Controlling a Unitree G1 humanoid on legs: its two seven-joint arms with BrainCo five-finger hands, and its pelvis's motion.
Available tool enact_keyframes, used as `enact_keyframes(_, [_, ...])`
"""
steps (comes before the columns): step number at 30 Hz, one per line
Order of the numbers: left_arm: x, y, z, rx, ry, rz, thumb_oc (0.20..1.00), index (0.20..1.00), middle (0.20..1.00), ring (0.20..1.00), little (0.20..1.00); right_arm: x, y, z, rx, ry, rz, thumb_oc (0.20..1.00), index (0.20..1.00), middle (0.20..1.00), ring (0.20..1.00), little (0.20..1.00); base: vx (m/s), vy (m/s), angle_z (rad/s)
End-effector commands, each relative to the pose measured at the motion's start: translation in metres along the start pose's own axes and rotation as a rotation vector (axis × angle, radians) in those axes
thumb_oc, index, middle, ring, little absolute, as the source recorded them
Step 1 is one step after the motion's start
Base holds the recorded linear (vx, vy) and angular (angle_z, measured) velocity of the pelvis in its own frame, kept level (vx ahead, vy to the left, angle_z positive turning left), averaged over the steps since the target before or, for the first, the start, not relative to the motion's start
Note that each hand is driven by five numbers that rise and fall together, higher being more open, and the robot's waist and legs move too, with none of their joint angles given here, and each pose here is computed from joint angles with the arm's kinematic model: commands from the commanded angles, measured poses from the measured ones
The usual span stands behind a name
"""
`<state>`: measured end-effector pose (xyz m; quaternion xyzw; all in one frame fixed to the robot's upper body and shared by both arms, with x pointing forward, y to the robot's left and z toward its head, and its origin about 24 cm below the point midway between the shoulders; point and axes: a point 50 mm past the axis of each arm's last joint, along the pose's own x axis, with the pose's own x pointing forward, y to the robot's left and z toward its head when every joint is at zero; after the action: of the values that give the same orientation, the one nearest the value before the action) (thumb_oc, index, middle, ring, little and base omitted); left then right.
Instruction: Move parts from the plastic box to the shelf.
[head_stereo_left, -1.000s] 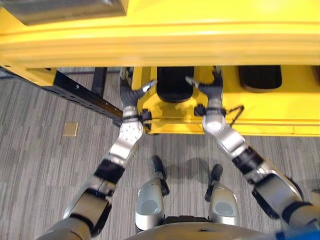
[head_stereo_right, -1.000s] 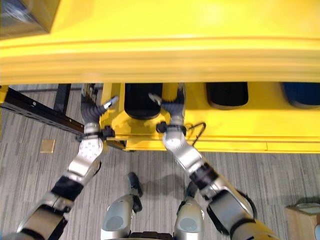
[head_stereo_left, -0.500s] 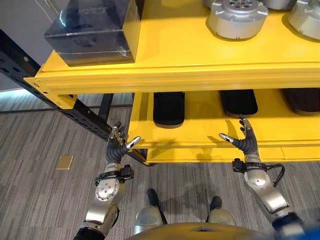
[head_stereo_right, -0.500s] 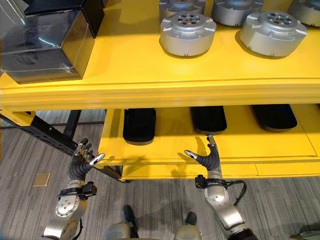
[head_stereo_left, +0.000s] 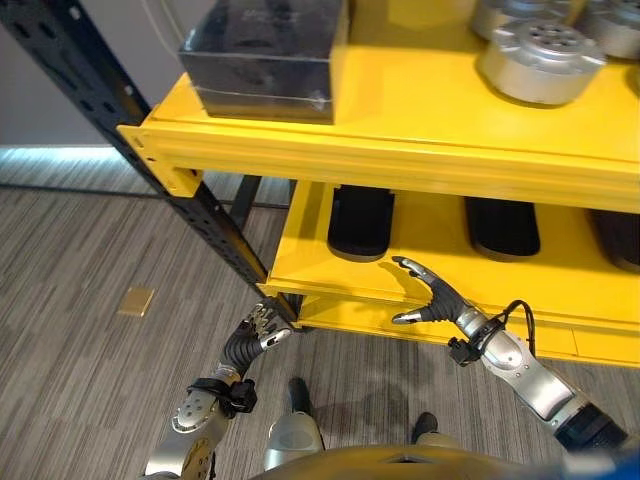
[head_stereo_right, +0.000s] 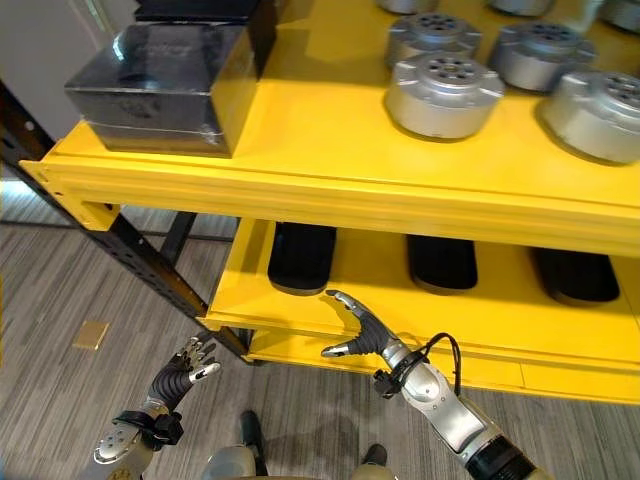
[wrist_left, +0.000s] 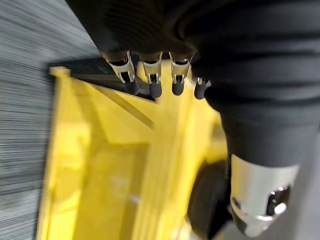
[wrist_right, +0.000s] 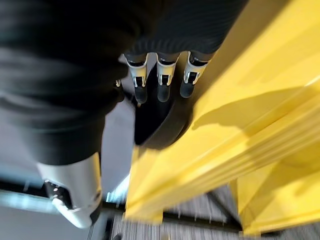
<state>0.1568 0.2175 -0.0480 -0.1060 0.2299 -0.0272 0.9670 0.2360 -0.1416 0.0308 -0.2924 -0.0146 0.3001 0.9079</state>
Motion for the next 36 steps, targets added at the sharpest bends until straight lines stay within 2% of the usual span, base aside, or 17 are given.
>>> enact_keyframes(1, [0.007, 0.009, 0.029, -0.067, -0.142, 0.052, 1.000, 1.000, 1.000, 1.000, 1.000, 0.010, -0.008, 0.022, -0.091, -0.130, 0.029, 1.000, 1.000, 1.000, 1.000, 1.000, 0.04, -0.013, 0.28])
enact_keyframes(5, [0.007, 0.016, 0.019, -0.281, -0.125, 0.165, 1.000, 1.000, 1.000, 1.000, 1.000, 0.023, 0.001, 0.031, -0.145, -0.160, 0.097, 1.000, 1.000, 1.000, 1.000, 1.000, 0.07, -0.019, 0.11])
enact_keyframes(6, [0.005, 0.019, 0.017, -0.383, -0.125, 0.224, 1.000, 1.000, 1.000, 1.000, 1.000, 0.026, 0.003, 0.034, -0.148, -0.170, 0.125, 1.000, 1.000, 1.000, 1.000, 1.000, 0.03, 0.001, 0.14])
enact_keyframes(8, [0.005, 0.023, 0.016, -0.419, -0.127, 0.273, 1.000, 1.000, 1.000, 1.000, 1.000, 0.030, 0.005, 0.038, -0.166, -0.179, 0.137, 1.000, 1.000, 1.000, 1.000, 1.000, 0.03, -0.001, 0.20])
enact_keyframes(12, [0.004, 0.036, 0.019, -0.405, -0.165, 0.357, 1.000, 1.000, 1.000, 1.000, 1.000, 0.041, 0.007, 0.047, -0.181, -0.196, 0.178, 1.000, 1.000, 1.000, 1.000, 1.000, 0.04, -0.013, 0.04])
enact_keyframes(19, [0.005, 0.036, 0.025, -0.376, -0.172, 0.351, 1.000, 1.000, 1.000, 1.000, 1.000, 0.046, 0.011, 0.049, -0.231, -0.195, 0.248, 1.000, 1.000, 1.000, 1.000, 1.000, 0.05, 0.007, 0.06])
enact_keyframes(25, [0.012, 0.027, 0.020, -0.350, -0.146, 0.325, 1.000, 1.000, 1.000, 1.000, 1.000, 0.065, 0.001, 0.035, -0.349, -0.087, 0.157, 1.000, 1.000, 1.000, 1.000, 1.000, 0.01, 0.000, 0.01])
enact_keyframes(36, [0.014, 0.030, 0.018, -0.346, -0.142, 0.332, 1.000, 1.000, 1.000, 1.000, 1.000, 0.068, -0.011, 0.015, -0.422, 0.014, 0.107, 1.000, 1.000, 1.000, 1.000, 1.000, 0.01, 0.002, 0.00])
